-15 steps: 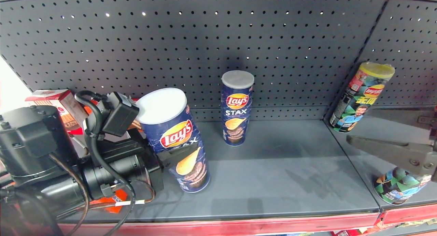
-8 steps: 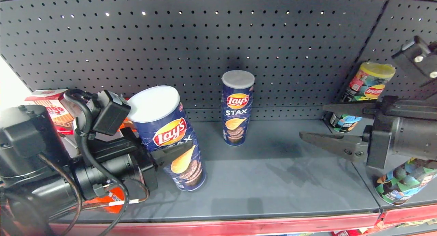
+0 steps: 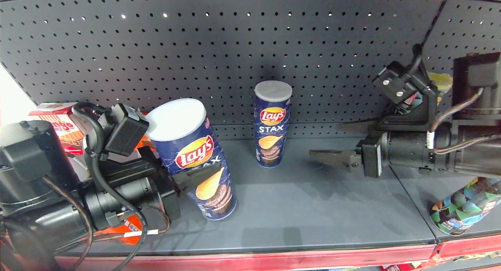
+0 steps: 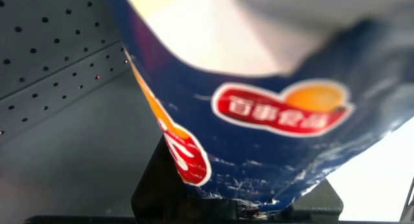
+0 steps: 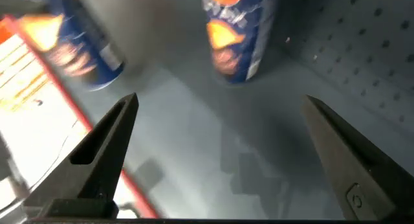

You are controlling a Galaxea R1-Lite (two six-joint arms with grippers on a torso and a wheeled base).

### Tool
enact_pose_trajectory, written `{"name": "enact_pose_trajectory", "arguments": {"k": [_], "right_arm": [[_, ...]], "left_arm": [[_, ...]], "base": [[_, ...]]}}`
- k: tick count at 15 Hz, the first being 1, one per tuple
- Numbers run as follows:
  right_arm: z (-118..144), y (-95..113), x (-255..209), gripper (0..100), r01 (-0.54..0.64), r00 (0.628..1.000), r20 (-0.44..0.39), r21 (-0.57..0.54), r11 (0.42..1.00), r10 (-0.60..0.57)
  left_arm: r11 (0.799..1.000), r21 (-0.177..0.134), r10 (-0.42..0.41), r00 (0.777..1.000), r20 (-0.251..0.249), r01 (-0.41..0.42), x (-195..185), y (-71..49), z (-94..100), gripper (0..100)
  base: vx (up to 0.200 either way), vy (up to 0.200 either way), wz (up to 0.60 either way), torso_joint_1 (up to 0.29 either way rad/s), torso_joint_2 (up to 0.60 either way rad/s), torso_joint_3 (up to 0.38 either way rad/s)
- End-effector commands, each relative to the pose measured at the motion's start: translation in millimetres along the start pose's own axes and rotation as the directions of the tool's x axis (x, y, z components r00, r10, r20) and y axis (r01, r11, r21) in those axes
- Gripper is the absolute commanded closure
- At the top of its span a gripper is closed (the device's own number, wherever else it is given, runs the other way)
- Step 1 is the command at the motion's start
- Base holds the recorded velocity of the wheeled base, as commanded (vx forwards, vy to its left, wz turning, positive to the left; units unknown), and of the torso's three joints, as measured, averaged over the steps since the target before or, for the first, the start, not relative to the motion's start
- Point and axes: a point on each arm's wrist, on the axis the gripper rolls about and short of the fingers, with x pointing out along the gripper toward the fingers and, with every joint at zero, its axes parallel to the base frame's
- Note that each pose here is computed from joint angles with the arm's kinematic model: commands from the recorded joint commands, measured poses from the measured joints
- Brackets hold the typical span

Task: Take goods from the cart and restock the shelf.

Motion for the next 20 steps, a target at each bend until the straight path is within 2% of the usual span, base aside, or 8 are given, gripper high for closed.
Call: {"name": "enact_pose_trajectory", "arguments": {"k": [1,3,5,8,10,15,20], "right_arm": [[-9.8,-25.8,32.0,0,0.012,1.0,-0.02,-0.01,1.0,-0.012],[-15.1,-45.4,44.0,0,-0.04,0.999,0.004,-0.091,0.995,0.041],[-18.3,-54.7,56.2,0,-0.111,0.993,0.033,-0.143,0.984,0.117],[-21.7,-61.9,78.6,0,-0.219,0.963,0.114,-0.2,0.955,0.245],[-21.6,-61.4,85.4,0,-0.259,0.948,0.129,-0.212,0.942,0.29],[-26.7,-63.4,103.1,0,-0.274,0.946,0.118,-0.206,0.939,0.302],[-31.9,-47.8,116.8,0,-0.326,0.932,0.098,-0.202,0.924,0.35]], "left_arm": [[1.0,0.0,0.0,1.0,0.001,0.0,0.1,0.0,0.1,100],[1.0,0.001,0.0,1.0,0.003,0.0,-0.2,-0.1,0.5,100],[1.0,0.001,0.0,1.0,0.003,0.0,0.2,0.1,0.5,100],[1.0,0.003,0.0,1.0,0.007,0.0,1.7,0.7,1.8,100],[1.0,0.002,0.002,1.0,0.006,-0.002,0.6,0.6,1.2,100],[1.0,0.001,0.014,1.0,0.005,-0.014,-0.5,3.5,1.0,100],[1.0,0.0,0.015,1.0,0.007,-0.015,0.7,4.5,1.7,100]], "base": [[0.0,0.0,0.0,0.0,0.0,0.0],[0.0,0.0,0.0,0.0,0.0,0.0],[0.0,0.0,0.0,0.0,0.0,0.0],[0.0,0.0,0.0,0.0,0.0,0.0],[0.0,0.0,0.0,0.0,0.0,0.0],[0.0,0.0,0.0,0.0,0.0,0.0],[0.0,0.0,0.0,0.0,0.0,0.0]]}}
